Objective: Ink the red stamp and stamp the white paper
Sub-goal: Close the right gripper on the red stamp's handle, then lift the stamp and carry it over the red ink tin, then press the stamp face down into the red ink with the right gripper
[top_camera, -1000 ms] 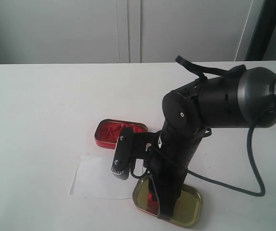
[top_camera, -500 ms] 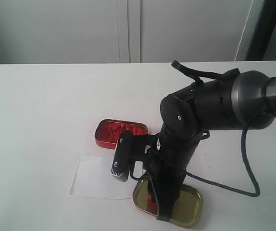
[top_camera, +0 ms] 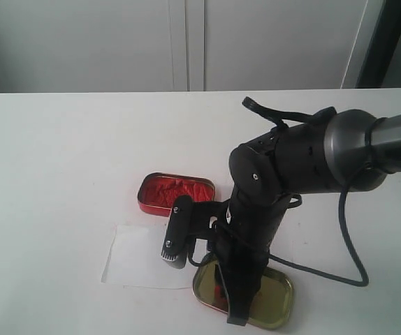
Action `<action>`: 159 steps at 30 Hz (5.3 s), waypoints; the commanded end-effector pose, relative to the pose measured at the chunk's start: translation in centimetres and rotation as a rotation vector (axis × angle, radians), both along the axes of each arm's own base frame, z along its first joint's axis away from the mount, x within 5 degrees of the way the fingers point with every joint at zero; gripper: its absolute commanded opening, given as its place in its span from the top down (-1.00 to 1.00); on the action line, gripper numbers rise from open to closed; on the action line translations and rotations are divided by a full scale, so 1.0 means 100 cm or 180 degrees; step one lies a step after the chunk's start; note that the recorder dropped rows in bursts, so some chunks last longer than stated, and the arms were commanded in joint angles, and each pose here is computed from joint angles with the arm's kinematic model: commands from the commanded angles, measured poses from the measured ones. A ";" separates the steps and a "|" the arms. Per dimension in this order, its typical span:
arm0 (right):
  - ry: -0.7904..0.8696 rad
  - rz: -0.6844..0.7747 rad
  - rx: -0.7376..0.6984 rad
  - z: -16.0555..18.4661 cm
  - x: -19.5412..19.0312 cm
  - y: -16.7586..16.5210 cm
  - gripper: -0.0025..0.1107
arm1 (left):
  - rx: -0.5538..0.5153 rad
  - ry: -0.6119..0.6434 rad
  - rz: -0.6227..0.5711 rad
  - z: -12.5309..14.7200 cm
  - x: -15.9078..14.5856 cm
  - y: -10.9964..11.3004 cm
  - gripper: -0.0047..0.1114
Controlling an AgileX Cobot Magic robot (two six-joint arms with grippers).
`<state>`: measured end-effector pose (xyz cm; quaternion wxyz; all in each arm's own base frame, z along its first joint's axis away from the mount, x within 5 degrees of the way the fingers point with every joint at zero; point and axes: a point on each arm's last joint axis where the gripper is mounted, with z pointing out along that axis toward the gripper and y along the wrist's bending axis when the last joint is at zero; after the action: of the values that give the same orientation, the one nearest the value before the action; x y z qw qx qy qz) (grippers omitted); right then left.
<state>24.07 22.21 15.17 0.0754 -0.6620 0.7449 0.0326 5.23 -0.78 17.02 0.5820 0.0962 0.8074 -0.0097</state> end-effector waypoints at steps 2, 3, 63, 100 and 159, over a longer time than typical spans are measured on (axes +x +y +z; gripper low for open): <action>0.0048 0.0027 -0.0035 0.000 -0.002 -0.001 0.55 | -0.0002 -0.0011 0.0005 -0.001 0.000 0.000 0.92; 0.0059 0.0028 -0.0044 0.000 -0.002 -0.001 0.61 | -0.0002 -0.0011 0.0005 -0.001 0.000 0.000 0.92; -0.0194 -0.1797 0.0575 0.070 0.057 0.045 0.96 | -0.0002 -0.0011 0.0005 -0.001 0.000 0.000 0.92; -0.0311 -0.3062 0.0303 0.024 0.132 0.057 0.96 | -0.0002 -0.0011 0.0005 -0.001 0.000 0.000 0.92; 0.0166 -0.3476 -0.0289 -0.040 0.134 0.064 0.96 | -0.0002 -0.0011 0.0005 -0.001 0.000 0.000 0.92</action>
<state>37.98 29.44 14.94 0.0967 -0.1840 0.9781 0.0080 5.23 -0.78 17.02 0.5820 0.0962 0.8074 -0.0097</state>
